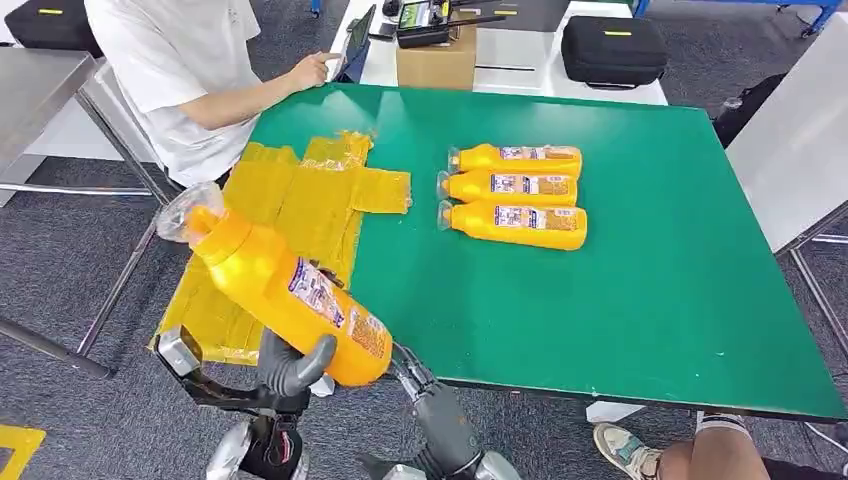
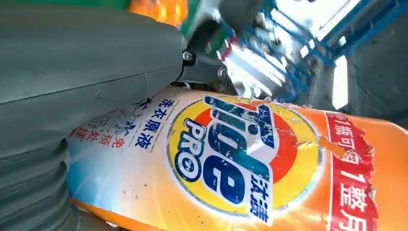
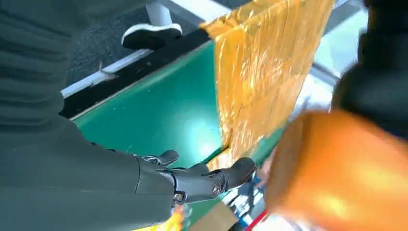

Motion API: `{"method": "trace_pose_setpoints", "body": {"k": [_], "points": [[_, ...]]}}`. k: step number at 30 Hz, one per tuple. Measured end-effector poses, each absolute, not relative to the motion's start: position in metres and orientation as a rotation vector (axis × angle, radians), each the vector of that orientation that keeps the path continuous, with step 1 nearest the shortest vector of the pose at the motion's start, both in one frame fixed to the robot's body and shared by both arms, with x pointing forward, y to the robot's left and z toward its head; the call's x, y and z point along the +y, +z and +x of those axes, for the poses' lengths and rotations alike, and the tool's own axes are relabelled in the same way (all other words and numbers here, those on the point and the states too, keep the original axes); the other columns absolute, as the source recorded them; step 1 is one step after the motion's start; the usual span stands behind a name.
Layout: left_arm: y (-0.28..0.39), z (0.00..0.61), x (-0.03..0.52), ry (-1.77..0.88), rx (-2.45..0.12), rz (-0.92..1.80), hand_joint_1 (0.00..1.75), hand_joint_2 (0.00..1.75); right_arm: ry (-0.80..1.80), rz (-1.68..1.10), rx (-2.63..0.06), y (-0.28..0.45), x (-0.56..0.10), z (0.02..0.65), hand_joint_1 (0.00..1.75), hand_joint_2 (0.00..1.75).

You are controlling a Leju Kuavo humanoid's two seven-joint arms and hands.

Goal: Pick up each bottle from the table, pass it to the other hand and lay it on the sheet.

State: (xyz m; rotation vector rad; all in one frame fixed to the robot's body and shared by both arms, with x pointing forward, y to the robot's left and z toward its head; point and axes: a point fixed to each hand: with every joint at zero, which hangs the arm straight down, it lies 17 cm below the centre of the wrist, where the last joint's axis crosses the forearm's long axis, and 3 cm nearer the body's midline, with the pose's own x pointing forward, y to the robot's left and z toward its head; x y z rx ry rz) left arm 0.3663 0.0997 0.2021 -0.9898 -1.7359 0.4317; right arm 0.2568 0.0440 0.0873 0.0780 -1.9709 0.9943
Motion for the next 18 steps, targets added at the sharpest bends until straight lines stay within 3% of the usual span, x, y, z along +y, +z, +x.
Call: {"method": "trace_pose_setpoints", "body": {"k": [2, 4, 8, 11, 18], "points": [[0.192, 0.379, 0.108, 0.39, -1.765, -0.817, 1.75, 1.75, 0.958, 0.048, -1.978, 0.09, 0.037, 0.258, 0.0, 0.0], [0.179, 0.394, 0.124, 0.264, -1.843, -0.472, 1.75, 1.75, 0.923, 0.019, -1.995, 0.094, 0.03, 0.259, 0.0, 0.0], [0.168, 0.415, 0.151, -0.324, -1.954, 0.382, 1.75, 1.75, 0.83, -0.011, -2.044, 0.115, 0.018, 0.262, 0.0, 0.0], [0.133, 0.423, 0.153, -0.62, -1.873, 0.542, 1.75, 1.75, 0.8, 0.018, -2.065, 0.128, 0.015, 0.264, 0.0, 0.0], [0.088, 0.459, 0.193, -0.798, -1.742, 0.614, 1.75, 1.75, 0.754, 0.111, -2.09, 0.141, 0.013, 0.266, 0.0, 0.0]]}}
